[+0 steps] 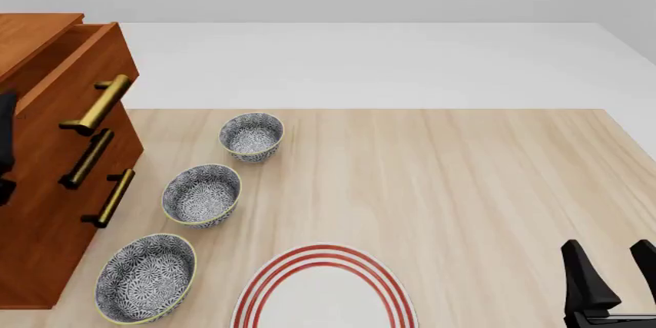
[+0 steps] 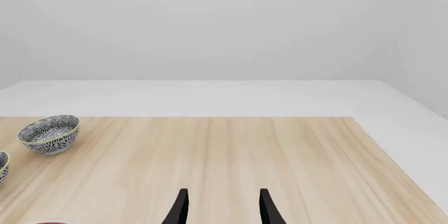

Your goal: Open the top drawer of the cabinet.

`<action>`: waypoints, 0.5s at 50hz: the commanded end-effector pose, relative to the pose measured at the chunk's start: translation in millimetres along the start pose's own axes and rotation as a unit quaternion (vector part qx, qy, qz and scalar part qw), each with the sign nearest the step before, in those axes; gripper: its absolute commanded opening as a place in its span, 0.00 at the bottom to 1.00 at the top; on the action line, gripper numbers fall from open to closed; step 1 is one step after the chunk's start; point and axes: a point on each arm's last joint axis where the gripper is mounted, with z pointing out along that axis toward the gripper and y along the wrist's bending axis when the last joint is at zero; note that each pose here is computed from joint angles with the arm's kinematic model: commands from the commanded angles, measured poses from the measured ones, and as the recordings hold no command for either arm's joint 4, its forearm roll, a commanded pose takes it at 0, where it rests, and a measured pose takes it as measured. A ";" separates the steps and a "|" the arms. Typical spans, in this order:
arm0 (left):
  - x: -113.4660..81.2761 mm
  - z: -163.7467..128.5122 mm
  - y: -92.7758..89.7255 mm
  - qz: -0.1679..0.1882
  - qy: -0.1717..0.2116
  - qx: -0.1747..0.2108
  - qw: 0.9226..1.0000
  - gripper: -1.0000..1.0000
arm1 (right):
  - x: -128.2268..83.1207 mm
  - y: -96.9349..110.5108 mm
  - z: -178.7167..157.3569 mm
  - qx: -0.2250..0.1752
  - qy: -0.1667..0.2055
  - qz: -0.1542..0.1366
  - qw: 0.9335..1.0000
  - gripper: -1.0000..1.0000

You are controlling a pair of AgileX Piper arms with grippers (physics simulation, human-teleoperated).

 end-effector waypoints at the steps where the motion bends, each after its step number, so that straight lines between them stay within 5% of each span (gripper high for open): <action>1: -21.6 1.3 38.6 -0.094 -0.004 0.001 0.996 1.00 | 0.0 0.0 0.0 0.000 0.000 0.000 1.000 1.00; 5: -26.1 4.9 49.8 -0.126 0.001 -0.004 0.992 1.00 | 0.0 0.0 0.0 0.000 0.000 0.000 1.000 1.00; 6: -28.5 15.3 60.4 -0.169 0.023 0.000 0.985 1.00 | 0.0 0.0 0.0 0.000 0.000 0.000 1.000 1.00; 7: -24.8 19.9 58.8 -0.159 0.036 -0.002 0.987 1.00 | 0.0 0.0 0.0 0.000 0.000 0.000 1.000 1.00; 13: -35.1 24.1 77.4 -0.256 0.055 0.016 0.965 1.00 | 0.0 0.0 0.0 0.000 0.000 0.000 1.000 1.00; 14: -33.4 23.1 71.9 -0.244 0.057 0.028 0.968 1.00 | 0.0 0.0 0.0 0.000 0.000 0.000 1.000 1.00; 15: -36.6 21.9 75.4 -0.276 0.060 0.036 0.959 1.00 | 0.0 0.0 0.0 0.000 0.000 0.000 1.000 1.00; 18: -38.0 14.2 73.1 -0.279 0.055 0.047 0.957 1.00 | 0.0 0.0 0.0 0.000 0.000 0.000 1.000 1.00; 19: -39.7 12.6 77.0 -0.302 0.059 0.045 0.950 1.00 | 0.0 0.0 0.0 0.000 0.000 0.000 1.000 1.00; 20: -38.0 9.6 75.0 -0.288 0.059 0.042 0.955 1.00 | 0.0 0.0 0.0 0.000 0.000 0.000 1.000 1.00; 22: -40.8 4.3 78.4 -0.311 0.060 0.047 0.947 1.00 | 0.0 0.0 0.0 0.000 0.000 0.000 1.000 1.00; 23: -40.4 1.2 77.3 -0.302 0.060 0.048 0.950 1.00 | 0.0 0.0 0.0 0.000 0.000 0.000 1.000 1.00; 25: -43.7 0.0 84.7 -0.339 0.074 0.051 0.936 1.00 | 0.0 0.0 0.0 0.000 0.000 0.000 1.000 1.00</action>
